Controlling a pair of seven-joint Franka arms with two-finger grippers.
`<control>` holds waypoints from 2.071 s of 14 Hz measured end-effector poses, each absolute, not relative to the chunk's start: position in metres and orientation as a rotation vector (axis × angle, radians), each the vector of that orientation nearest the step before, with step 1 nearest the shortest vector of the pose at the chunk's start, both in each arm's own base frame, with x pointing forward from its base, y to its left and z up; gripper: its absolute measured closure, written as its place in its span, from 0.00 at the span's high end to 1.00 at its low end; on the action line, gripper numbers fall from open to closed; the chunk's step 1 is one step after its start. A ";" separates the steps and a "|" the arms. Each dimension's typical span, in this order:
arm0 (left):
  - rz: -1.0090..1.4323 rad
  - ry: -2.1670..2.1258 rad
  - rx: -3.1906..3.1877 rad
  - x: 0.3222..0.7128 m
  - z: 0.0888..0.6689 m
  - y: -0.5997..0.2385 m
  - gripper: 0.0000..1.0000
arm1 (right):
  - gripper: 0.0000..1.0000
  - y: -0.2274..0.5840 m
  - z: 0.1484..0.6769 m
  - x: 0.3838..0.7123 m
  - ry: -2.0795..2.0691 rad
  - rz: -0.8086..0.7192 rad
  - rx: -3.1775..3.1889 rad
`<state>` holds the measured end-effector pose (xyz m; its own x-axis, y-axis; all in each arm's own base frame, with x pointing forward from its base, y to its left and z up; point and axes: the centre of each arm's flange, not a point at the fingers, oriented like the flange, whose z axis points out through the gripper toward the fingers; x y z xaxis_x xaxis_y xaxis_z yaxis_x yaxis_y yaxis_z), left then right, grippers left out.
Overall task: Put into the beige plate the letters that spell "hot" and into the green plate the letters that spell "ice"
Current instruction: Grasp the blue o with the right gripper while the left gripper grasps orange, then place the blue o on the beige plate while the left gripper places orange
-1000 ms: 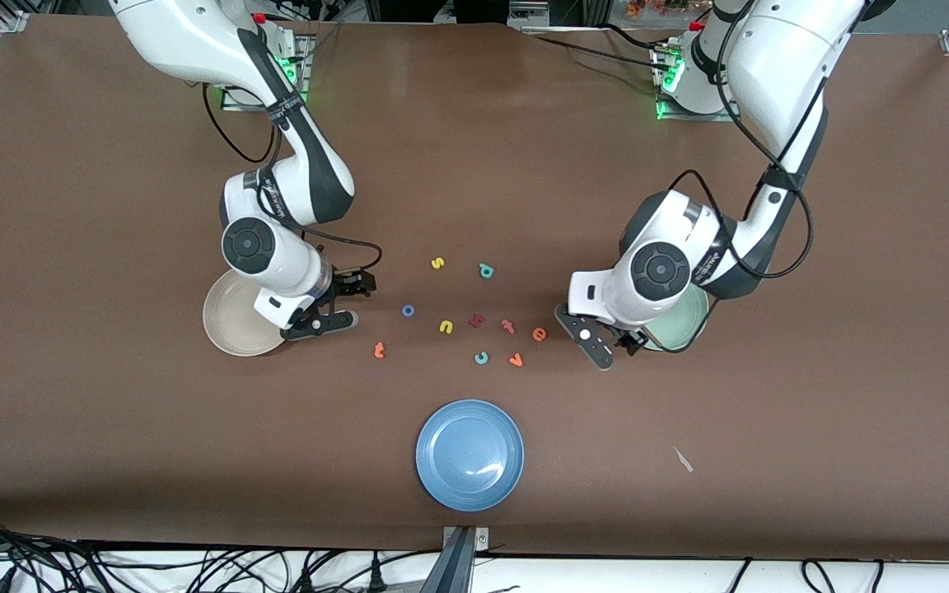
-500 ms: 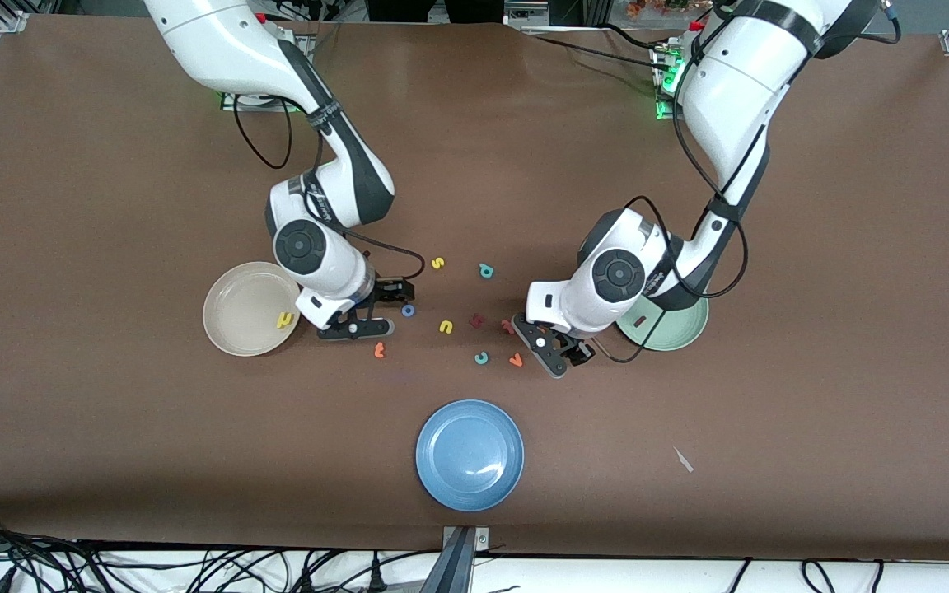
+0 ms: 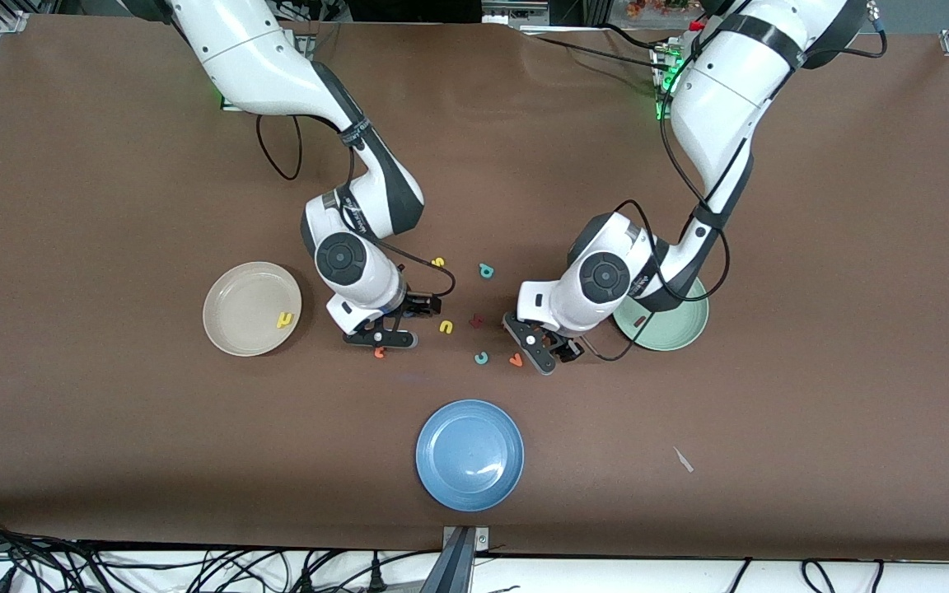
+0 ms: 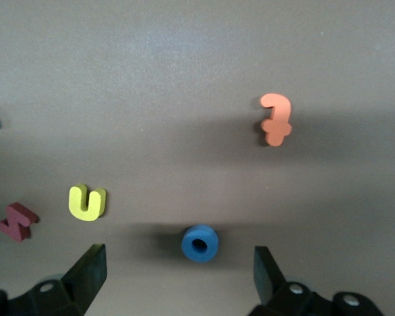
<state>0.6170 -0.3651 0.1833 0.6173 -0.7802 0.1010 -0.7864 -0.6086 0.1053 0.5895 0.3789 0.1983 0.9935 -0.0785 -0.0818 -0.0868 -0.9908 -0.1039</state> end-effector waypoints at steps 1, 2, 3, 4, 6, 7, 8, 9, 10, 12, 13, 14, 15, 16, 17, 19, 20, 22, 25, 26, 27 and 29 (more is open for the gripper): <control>0.058 -1.320 2.695 0.614 0.180 -0.367 0.70 | 0.95 0.379 0.195 0.589 0.131 0.123 -3.031; 0.051 -1.325 2.694 0.613 0.177 -0.368 0.70 | 0.93 0.379 0.192 0.589 0.133 0.128 -3.034; 0.047 -1.330 2.694 0.612 0.175 -0.368 0.63 | 0.92 0.379 0.189 0.589 0.131 0.132 -3.038; 0.044 -1.331 2.694 0.612 0.173 -0.368 0.63 | 0.88 0.379 0.186 0.588 0.129 0.134 -3.042; 0.047 -1.332 2.697 0.613 0.174 -0.366 0.47 | 0.85 0.380 0.185 0.587 0.123 0.132 -3.050; 0.047 -1.332 2.697 0.613 0.173 -0.366 0.47 | 0.85 0.381 0.185 0.587 0.119 0.129 -3.053; 0.049 -1.332 2.698 0.613 0.174 -0.366 0.40 | 0.80 0.381 0.185 0.586 0.117 0.129 -3.055; 0.051 -1.331 2.700 0.614 0.174 -0.365 0.27 | 0.79 0.381 0.184 0.586 0.117 0.130 -3.056; 0.052 -1.331 2.700 0.614 0.175 -0.365 0.25 | 0.77 0.381 0.183 0.586 0.116 0.130 -3.057; 0.053 -1.330 2.700 0.614 0.175 -0.365 0.25 | 0.72 0.381 0.183 0.586 0.116 0.131 -3.058; 0.053 -1.329 2.702 0.615 0.175 -0.364 0.25 | 0.66 0.381 0.183 0.586 0.116 0.131 -3.058; 0.047 -1.326 2.705 0.616 0.176 -0.362 0.25 | 0.66 0.381 0.182 0.586 0.116 0.131 -3.059; 0.031 -1.323 2.709 0.618 0.180 -0.359 0.25 | 0.60 0.381 0.182 0.586 0.116 0.131 -3.059; 0.004 -1.321 2.716 0.621 0.187 -0.356 0.25 | 0.55 0.381 0.182 0.586 0.116 0.132 -3.059; -0.027 -1.316 2.725 0.624 0.198 -0.350 0.25 | 0.55 0.381 0.182 0.586 0.115 0.133 -3.060; -0.096 -1.294 2.753 0.632 0.230 -0.329 0.25 | 0.51 0.380 0.181 0.586 0.115 0.133 -3.061; -0.133 -1.275 2.768 0.635 0.246 -0.314 0.25 | 0.47 0.380 0.181 0.586 0.115 0.133 -3.062; -0.221 -1.232 2.794 0.640 0.268 -0.283 0.25 | 0.44 0.379 0.180 0.586 0.116 0.134 -3.064; -0.398 -1.185 2.801 0.636 0.274 -0.252 0.25 | 0.41 0.379 0.178 0.586 0.116 0.136 -3.066; -0.448 -1.168 2.801 0.634 0.270 -0.243 0.25 | 0.38 0.378 0.178 0.586 0.117 0.135 -3.067; -0.498 -1.149 2.799 0.632 0.266 -0.233 0.25 | 0.36 0.378 0.178 0.587 0.118 0.135 -3.068; -0.579 -1.160 2.816 0.629 0.260 -0.217 0.25 | 0.32 0.378 0.178 0.587 0.117 0.136 -3.069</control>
